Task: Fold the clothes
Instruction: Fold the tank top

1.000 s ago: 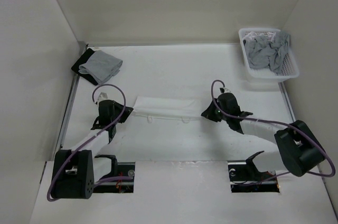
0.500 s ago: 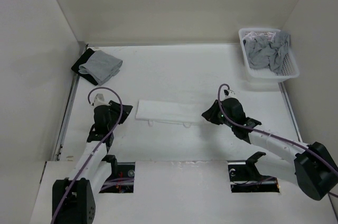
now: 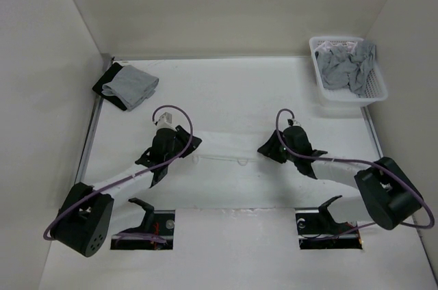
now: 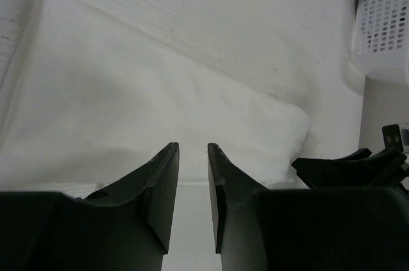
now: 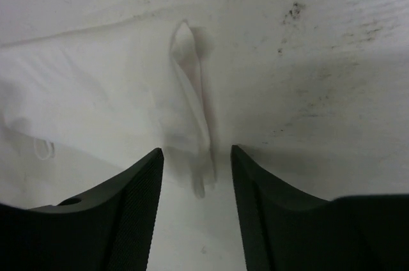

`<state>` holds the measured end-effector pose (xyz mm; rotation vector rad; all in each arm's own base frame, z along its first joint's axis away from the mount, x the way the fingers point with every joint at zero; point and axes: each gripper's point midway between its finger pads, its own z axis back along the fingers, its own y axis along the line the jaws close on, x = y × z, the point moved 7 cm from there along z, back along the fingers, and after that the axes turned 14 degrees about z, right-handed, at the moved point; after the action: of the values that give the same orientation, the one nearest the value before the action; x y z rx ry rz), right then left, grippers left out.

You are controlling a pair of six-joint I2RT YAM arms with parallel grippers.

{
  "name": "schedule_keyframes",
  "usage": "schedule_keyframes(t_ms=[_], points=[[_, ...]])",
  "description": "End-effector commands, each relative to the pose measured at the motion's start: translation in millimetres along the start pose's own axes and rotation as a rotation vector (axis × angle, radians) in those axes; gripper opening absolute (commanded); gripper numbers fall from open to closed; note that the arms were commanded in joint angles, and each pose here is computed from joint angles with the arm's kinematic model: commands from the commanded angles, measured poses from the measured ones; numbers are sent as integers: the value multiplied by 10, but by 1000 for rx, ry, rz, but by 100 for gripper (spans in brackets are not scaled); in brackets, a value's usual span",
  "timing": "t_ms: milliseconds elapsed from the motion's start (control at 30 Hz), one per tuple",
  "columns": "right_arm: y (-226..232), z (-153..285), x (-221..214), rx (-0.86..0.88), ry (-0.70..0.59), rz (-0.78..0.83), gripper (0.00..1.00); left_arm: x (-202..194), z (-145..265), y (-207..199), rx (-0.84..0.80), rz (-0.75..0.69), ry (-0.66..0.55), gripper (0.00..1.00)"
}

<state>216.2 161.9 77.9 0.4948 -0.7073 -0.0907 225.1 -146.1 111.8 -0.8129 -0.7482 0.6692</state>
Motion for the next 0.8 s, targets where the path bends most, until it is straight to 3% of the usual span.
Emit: schedule_keyframes(t_ms=[0,167,233,300,500,767], points=[[62,-97,5,72,-20,-59,47,81,-30,-289,-123,-4,-52,23],[19,-215,25,81,-49,-154,30,83,-27,-364,-143,-20,-50,23],[11,-242,52,97,-70,-179,14,80,-19,-392,-154,-24,-43,23],[-53,-214,94,91,-119,-206,6,76,4,-416,-167,-25,-35,23],[-122,136,176,30,-191,-197,3,7,85,-450,-187,-30,-2,23],[172,729,590,-71,-253,84,4,-75,143,-485,-206,-25,25,24]])
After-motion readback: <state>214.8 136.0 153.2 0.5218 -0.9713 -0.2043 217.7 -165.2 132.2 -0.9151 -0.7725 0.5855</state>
